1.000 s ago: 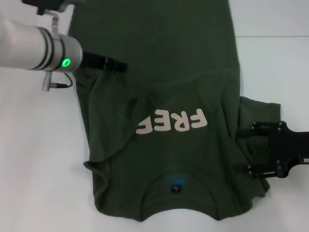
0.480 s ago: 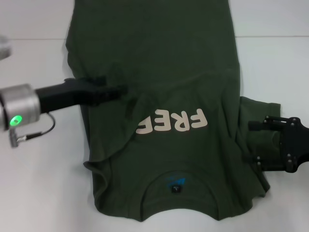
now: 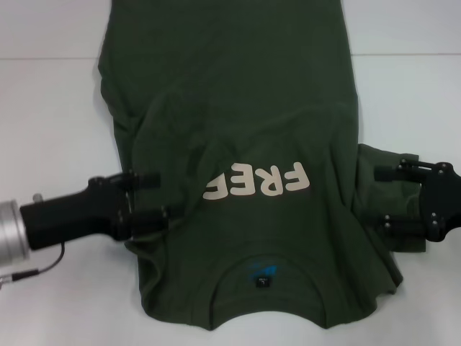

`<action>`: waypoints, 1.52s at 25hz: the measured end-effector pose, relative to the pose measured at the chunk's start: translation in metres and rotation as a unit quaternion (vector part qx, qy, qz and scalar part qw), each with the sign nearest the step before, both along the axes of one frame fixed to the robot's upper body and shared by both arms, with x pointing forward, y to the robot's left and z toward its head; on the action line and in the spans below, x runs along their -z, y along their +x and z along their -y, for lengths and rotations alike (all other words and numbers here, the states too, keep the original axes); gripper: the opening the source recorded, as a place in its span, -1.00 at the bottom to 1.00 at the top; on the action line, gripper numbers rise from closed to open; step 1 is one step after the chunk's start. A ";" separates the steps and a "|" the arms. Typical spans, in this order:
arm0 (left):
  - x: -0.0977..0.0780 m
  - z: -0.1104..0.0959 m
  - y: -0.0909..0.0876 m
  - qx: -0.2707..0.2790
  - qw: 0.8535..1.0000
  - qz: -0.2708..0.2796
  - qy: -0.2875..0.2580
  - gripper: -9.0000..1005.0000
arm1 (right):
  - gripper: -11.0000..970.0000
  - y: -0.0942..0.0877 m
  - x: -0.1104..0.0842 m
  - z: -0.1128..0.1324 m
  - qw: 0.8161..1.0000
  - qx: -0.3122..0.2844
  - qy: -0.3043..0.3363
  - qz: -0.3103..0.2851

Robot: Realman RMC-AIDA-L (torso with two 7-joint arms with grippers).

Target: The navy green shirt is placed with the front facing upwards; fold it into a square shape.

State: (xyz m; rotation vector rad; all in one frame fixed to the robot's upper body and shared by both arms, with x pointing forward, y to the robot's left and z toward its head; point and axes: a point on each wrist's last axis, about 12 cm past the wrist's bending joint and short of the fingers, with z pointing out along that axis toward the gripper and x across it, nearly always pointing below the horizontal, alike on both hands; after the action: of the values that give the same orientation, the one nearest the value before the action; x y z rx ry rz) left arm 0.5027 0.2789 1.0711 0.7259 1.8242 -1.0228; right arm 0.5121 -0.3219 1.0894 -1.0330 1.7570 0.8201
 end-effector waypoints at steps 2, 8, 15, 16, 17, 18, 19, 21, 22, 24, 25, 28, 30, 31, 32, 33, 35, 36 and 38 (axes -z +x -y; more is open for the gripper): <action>0.001 -0.003 -0.009 0.018 1.000 0.008 -0.002 0.65 | 0.78 0.003 -0.002 -0.002 1.000 -0.002 0.002 -0.002; 0.001 -0.012 -0.032 0.061 0.998 0.029 -0.017 0.65 | 0.77 0.018 -0.012 -0.006 1.000 0.010 -0.005 -0.005; 0.007 -0.015 -0.041 0.068 0.997 0.019 -0.005 0.65 | 0.76 0.037 -0.026 -0.007 0.998 0.047 -0.019 -0.034; 0.008 -0.015 -0.041 0.069 0.997 0.017 -0.004 0.65 | 0.76 0.039 -0.032 -0.004 0.997 0.057 -0.022 -0.044; 0.008 -0.015 -0.042 0.070 0.997 0.017 -0.002 0.65 | 0.75 0.041 -0.037 -0.003 0.996 0.066 -0.027 -0.051; 0.008 -0.015 -0.042 0.071 0.997 0.016 -0.001 0.65 | 0.75 0.043 -0.046 0.001 0.994 0.083 -0.031 -0.064; 0.008 -0.015 -0.041 0.073 0.997 0.016 0.000 0.65 | 0.75 0.044 -0.053 0.004 0.992 0.094 -0.039 -0.073; 0.008 -0.014 -0.041 0.077 0.997 0.018 0.002 0.65 | 0.75 0.046 -0.069 0.008 0.987 0.119 -0.058 -0.096; 0.008 -0.014 -0.041 0.080 0.997 0.019 0.004 0.65 | 0.75 0.047 -0.076 0.009 0.983 0.129 -0.071 -0.113; 0.008 -0.013 -0.041 0.085 0.996 0.023 0.007 0.64 | 0.74 0.049 -0.090 0.006 0.974 0.143 -0.109 -0.141; 0.008 -0.013 -0.041 0.086 0.996 0.024 0.008 0.64 | 0.74 0.051 -0.094 0.004 0.967 0.152 -0.131 -0.160; 0.008 -0.013 -0.041 0.089 0.995 0.031 0.011 0.64 | 0.73 0.056 -0.099 -0.003 0.944 0.167 -0.187 -0.215; 0.008 -0.012 -0.042 0.093 0.995 0.036 0.012 0.64 | 0.73 0.060 -0.099 -0.009 0.927 0.175 -0.222 -0.245; 0.008 -0.012 -0.042 0.095 0.995 0.038 0.012 0.64 | 0.73 0.061 -0.098 -0.012 0.920 0.178 -0.237 -0.256; 0.007 -0.012 -0.042 0.097 0.994 0.040 0.011 0.64 | 0.73 0.063 -0.096 -0.015 0.913 0.182 -0.250 -0.266; 0.007 -0.012 -0.043 0.100 0.994 0.042 0.010 0.64 | 0.73 0.064 -0.095 -0.019 0.908 0.184 -0.258 -0.274; 0.006 -0.011 -0.043 0.106 0.993 0.046 0.009 0.64 | 0.72 0.065 -0.092 -0.024 0.903 0.184 -0.262 -0.286; 0.006 -0.011 -0.043 0.109 0.993 0.047 0.010 0.64 | 0.72 0.065 -0.090 -0.026 0.901 0.185 -0.261 -0.293; 0.005 -0.010 -0.043 0.115 0.992 0.049 0.015 0.64 | 0.72 0.065 -0.083 -0.030 0.896 0.180 -0.261 -0.310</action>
State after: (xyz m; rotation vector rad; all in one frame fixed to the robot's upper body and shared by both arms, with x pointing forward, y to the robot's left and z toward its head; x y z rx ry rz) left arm 0.4599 0.2892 1.0658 1.0048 1.7027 -1.0884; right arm 0.5774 -0.2919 1.1723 -0.7598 2.7237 0.4626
